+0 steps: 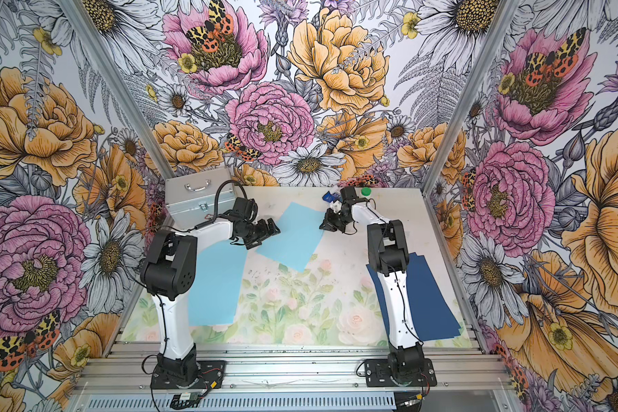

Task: Sort the scattered colored papers by color
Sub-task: Pick up the colored paper from the center of the board.

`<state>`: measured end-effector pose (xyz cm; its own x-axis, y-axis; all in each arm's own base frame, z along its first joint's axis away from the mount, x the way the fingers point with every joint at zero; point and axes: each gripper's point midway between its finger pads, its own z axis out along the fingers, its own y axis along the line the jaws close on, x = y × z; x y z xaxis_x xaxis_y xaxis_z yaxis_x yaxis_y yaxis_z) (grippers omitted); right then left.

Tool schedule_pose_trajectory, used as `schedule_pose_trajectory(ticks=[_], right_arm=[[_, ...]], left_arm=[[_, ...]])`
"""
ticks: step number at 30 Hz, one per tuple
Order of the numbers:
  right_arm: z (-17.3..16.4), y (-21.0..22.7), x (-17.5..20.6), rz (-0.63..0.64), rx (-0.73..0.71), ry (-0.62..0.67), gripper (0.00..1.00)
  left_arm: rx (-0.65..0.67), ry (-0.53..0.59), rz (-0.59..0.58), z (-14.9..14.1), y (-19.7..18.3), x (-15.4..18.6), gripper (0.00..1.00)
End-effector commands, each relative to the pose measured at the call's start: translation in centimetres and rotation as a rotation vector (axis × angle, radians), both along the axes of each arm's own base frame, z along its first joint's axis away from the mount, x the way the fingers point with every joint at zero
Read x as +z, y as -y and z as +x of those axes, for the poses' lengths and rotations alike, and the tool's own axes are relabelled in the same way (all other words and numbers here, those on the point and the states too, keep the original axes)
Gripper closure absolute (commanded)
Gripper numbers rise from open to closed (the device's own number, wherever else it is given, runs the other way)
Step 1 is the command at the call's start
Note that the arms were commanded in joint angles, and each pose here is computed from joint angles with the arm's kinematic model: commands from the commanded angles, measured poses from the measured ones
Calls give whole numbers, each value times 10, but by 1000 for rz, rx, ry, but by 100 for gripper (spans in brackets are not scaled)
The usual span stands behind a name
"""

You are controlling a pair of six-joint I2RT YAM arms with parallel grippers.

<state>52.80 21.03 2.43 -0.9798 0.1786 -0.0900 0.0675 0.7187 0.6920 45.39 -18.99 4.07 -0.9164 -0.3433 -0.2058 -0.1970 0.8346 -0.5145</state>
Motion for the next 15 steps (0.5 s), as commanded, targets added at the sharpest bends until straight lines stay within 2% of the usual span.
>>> schedule_pose_trajectory(ticks=[1, 8, 15], right_arm=[[-5, 9, 1, -104, 6, 29, 100], [-7, 15, 57, -175, 56, 194, 100], [-20, 32, 116, -370, 102, 381, 100]], left_arm=[[-12, -148, 17, -31, 3, -44, 2], [6, -73, 15, -28, -10, -10, 2], [30, 31, 8, -32, -26, 38, 1]])
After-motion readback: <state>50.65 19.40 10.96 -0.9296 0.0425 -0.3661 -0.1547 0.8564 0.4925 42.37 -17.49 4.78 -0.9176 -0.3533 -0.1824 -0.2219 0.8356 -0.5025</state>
